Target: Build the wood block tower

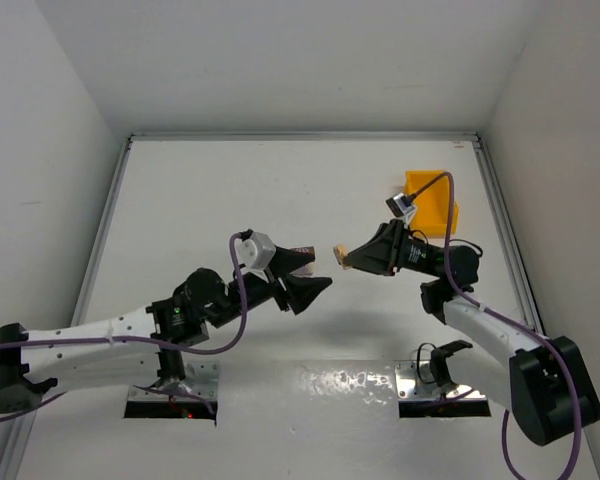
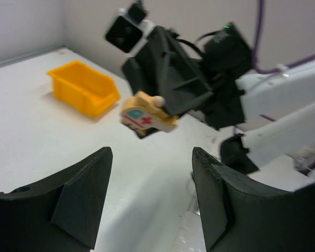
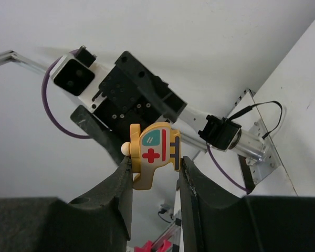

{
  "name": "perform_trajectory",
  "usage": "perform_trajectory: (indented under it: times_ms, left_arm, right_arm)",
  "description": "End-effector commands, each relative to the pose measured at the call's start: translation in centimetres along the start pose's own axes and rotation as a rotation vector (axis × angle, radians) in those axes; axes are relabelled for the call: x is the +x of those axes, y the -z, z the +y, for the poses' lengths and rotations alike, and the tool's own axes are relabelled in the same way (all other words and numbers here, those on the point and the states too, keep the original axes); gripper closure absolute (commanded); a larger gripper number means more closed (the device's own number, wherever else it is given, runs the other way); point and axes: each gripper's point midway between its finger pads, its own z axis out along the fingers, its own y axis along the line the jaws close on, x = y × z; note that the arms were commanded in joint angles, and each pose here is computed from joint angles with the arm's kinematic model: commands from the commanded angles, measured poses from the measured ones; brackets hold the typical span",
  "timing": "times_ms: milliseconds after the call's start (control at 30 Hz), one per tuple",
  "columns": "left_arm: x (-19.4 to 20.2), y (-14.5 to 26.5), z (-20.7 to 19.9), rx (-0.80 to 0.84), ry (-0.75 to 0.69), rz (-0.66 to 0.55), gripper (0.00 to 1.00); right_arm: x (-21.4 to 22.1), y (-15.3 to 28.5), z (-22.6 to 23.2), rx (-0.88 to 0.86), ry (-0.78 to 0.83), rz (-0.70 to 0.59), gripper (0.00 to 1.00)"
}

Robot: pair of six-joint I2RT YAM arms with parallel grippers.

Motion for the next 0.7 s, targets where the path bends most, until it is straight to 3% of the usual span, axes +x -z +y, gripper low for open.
perform_trajectory:
  times_ms: [0, 167, 467, 600, 667]
  left_arm:
    - [-2.7, -0.7, 1.2, -0.068, -0.061, -0.127, 0.40]
    - [-3.4, -0.9, 2.2, -0.120, -0.101, -0.157, 0.33]
    - [-3.0, -2.2, 2.2, -0.062, -0.275, -0.094, 0.34]
    - [-3.0, -2.0, 3.2, 0.011, -0.239, -0.082, 0.34]
    - [-3.6, -1.8, 4.5, -0.037, -0.187, -0.105, 0.34]
  right_arm:
    - [0.5, 0.1, 1.8, -0.068, 0.067, 0.026, 0.82]
    - [0.6, 0.1, 2.0, -0.095, 0.041, 0.023, 0.82]
    - [0.7, -0.1, 3.1, -0.163, 0.027, 0.037, 0.81]
    - [0.3, -0.3, 2.6, -0.156, 0.029, 0.035, 0.81]
    - [0.4, -0.4, 2.0, -0.145, 0.040, 0.042, 0.81]
